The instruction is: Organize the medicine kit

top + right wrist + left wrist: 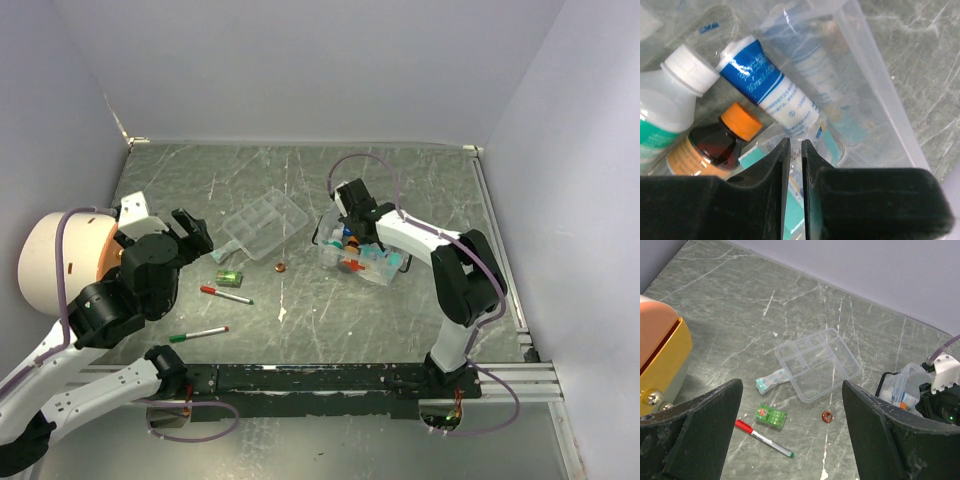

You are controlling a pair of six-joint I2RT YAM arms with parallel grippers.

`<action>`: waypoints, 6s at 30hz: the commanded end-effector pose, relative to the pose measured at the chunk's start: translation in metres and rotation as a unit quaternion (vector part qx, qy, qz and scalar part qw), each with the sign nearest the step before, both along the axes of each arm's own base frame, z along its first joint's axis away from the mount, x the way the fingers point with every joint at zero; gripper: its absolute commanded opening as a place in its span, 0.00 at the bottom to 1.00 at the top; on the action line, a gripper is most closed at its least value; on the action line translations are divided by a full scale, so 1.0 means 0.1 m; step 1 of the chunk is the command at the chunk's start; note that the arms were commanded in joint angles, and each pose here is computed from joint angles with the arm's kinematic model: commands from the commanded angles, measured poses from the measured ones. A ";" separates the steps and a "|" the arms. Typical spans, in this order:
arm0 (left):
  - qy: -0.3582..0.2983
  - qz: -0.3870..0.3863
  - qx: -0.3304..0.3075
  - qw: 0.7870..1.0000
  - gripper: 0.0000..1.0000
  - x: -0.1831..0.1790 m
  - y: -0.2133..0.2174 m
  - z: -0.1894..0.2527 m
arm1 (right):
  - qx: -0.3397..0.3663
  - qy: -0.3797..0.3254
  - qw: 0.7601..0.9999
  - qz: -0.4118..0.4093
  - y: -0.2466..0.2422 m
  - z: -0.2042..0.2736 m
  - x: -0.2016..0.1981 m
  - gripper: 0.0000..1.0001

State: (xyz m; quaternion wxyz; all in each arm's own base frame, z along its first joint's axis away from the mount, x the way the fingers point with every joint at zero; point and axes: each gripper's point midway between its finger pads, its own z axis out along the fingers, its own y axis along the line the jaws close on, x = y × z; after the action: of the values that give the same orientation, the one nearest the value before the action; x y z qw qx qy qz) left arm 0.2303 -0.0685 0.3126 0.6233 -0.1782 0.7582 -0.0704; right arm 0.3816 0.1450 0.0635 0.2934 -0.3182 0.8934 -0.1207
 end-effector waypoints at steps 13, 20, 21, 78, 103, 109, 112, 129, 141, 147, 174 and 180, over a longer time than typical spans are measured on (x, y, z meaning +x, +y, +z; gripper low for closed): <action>-0.008 0.002 -0.008 1.000 0.91 -0.01 0.02 0.03 | 0.071 -0.037 0.996 -0.045 0.13 -0.05 0.13 0.17; -0.009 -0.001 -0.008 1.000 0.91 -0.02 0.02 0.04 | 0.065 -0.044 0.994 -0.077 0.04 -0.05 0.12 0.21; -0.009 0.001 -0.007 1.000 0.91 -0.02 0.03 0.04 | 0.068 -0.046 0.993 -0.080 0.04 -0.02 0.11 0.21; -0.001 0.002 0.007 1.000 0.91 0.03 -0.01 0.01 | 0.018 0.154 0.988 -0.001 -0.18 -0.10 -0.53 0.46; -0.002 0.002 0.000 1.000 0.91 0.03 0.01 0.01 | -0.037 0.043 0.995 -0.079 -0.40 0.15 -0.12 0.00; -0.002 0.001 0.000 1.000 0.91 0.04 0.01 0.01 | -0.019 0.029 0.996 -0.083 -0.36 0.39 -0.18 0.00; -0.003 0.000 -0.002 1.000 0.91 0.04 0.00 0.01 | -0.001 0.030 0.996 -0.085 -0.33 0.52 -0.24 0.00; 0.001 -0.005 -0.003 1.000 0.91 0.05 -0.03 -0.01 | -0.038 0.044 0.994 -0.095 -0.33 0.76 -0.68 0.00; 0.001 -0.005 -0.004 1.000 0.91 0.06 -0.03 -0.01 | -0.053 0.056 0.995 -0.060 -0.21 0.88 -0.83 0.00; 0.001 -0.006 -0.003 1.000 0.91 0.06 -0.04 -0.01 | -0.063 0.081 0.994 -0.024 -0.13 0.82 -1.02 0.00; 0.004 -0.011 -0.004 1.000 0.91 0.10 -0.07 -0.02 | 0.201 0.097 0.957 -0.186 0.27 0.81 -0.50 0.00; 0.000 -0.015 -0.010 1.000 0.91 0.08 -0.07 0.00 | 0.275 0.157 0.924 -0.213 0.41 0.89 -0.52 0.00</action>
State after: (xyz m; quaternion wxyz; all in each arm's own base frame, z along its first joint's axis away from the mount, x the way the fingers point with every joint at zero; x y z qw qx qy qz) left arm 0.2377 -0.0745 0.3064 0.6133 -0.1724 0.7673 -0.0740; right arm 0.3311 0.1623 0.1382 0.2179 -0.0892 0.9714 0.0323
